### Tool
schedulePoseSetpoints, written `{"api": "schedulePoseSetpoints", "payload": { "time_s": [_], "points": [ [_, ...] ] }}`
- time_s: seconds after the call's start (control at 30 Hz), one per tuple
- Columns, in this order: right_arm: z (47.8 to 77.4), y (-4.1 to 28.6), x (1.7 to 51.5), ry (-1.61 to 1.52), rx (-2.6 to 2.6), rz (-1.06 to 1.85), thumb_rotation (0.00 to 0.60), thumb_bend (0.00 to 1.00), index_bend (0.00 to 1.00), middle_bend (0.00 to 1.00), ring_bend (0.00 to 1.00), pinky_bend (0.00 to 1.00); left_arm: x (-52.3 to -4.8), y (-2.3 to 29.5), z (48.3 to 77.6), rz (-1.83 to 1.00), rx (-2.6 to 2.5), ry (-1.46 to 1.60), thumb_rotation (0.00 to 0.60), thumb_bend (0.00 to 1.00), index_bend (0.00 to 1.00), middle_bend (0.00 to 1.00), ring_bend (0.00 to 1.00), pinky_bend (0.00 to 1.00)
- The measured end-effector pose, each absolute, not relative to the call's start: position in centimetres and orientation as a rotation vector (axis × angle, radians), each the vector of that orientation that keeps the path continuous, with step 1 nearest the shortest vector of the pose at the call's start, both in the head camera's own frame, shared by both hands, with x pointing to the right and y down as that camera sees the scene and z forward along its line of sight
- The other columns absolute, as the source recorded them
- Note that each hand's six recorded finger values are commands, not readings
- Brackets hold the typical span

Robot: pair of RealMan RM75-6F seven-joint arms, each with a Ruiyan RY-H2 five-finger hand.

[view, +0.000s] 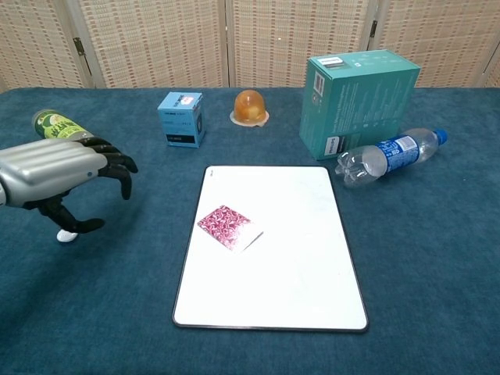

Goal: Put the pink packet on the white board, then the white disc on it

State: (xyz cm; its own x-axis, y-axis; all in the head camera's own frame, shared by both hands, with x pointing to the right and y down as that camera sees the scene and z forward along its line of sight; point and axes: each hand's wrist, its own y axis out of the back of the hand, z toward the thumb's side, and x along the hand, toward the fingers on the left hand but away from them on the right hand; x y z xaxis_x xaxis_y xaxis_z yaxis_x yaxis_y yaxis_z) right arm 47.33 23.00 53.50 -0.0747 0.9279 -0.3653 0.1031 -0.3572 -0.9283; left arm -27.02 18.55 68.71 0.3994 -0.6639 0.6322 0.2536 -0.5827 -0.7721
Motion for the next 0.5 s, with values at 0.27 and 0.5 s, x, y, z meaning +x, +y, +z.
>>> {"api": "schedulePoseSetpoints", "payload": {
  "time_s": [0.27,0.5],
  "points": [
    [53.3,22.9,47.0,-1.143,-1.505,1.497,0.600,0.07,0.09,0.06,0.05,0.01,-30.3,19.4,69.3,-1.396,-1.766,0.372,0.600,0.39,0.41,0.17,0.11,0.01],
    [53.1,23.0,46.8,-1.145,-1.504,1.493,0.600,0.07,0.09,0.06,0.05,0.01,-32.1,20.3,69.7,-1.438,-1.770,0.383,0.600,0.37,0.40,0.17,0.11,0.01]
  ]
}}
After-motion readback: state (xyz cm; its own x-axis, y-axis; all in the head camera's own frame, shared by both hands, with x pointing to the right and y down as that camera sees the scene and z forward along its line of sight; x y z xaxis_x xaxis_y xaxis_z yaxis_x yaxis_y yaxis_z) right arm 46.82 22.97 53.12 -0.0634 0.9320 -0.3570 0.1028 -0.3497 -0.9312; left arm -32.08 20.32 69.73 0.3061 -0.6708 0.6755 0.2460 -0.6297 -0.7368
